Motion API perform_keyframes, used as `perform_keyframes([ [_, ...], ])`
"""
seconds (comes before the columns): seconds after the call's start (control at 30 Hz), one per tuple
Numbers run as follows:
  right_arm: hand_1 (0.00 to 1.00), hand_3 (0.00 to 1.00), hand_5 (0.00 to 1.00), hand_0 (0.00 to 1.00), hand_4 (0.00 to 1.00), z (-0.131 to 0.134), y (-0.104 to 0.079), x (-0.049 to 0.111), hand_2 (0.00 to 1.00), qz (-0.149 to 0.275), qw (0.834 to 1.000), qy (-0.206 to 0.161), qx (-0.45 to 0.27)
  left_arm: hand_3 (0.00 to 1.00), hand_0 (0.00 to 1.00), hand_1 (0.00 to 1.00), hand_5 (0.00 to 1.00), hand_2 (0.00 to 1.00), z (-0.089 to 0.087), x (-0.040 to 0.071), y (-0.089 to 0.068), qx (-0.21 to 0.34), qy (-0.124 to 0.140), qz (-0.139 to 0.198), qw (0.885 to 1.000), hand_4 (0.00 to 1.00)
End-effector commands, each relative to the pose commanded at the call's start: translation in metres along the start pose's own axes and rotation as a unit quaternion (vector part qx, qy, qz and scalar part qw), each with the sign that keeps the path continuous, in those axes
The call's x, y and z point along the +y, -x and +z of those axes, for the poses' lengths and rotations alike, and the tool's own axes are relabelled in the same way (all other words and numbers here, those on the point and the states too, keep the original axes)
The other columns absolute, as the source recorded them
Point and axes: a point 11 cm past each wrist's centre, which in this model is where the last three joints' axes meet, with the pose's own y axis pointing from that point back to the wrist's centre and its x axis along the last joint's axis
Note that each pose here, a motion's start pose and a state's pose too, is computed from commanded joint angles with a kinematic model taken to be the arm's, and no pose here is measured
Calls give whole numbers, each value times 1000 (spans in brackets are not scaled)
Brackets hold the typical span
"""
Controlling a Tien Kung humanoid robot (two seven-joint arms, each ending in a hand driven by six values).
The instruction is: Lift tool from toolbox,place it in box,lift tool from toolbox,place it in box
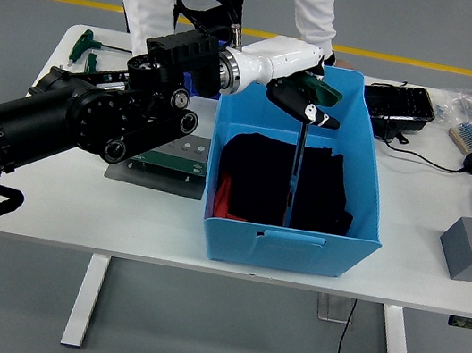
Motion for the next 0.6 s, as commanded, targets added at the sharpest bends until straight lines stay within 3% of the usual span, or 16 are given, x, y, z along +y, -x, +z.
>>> perform_keyframes([
  [0.33,663,577,691,652,833,-12,-3,1,725,3,1000,-11,3,10,96,2,726,2,-11,-4,30,6,-20,-39,999,928],
  [0.6,662,577,691,652,833,-21,-3,3,725,3,1000,-18,7,29,99,2,728,2,-38,3,44,13,-50,-44,998,926],
])
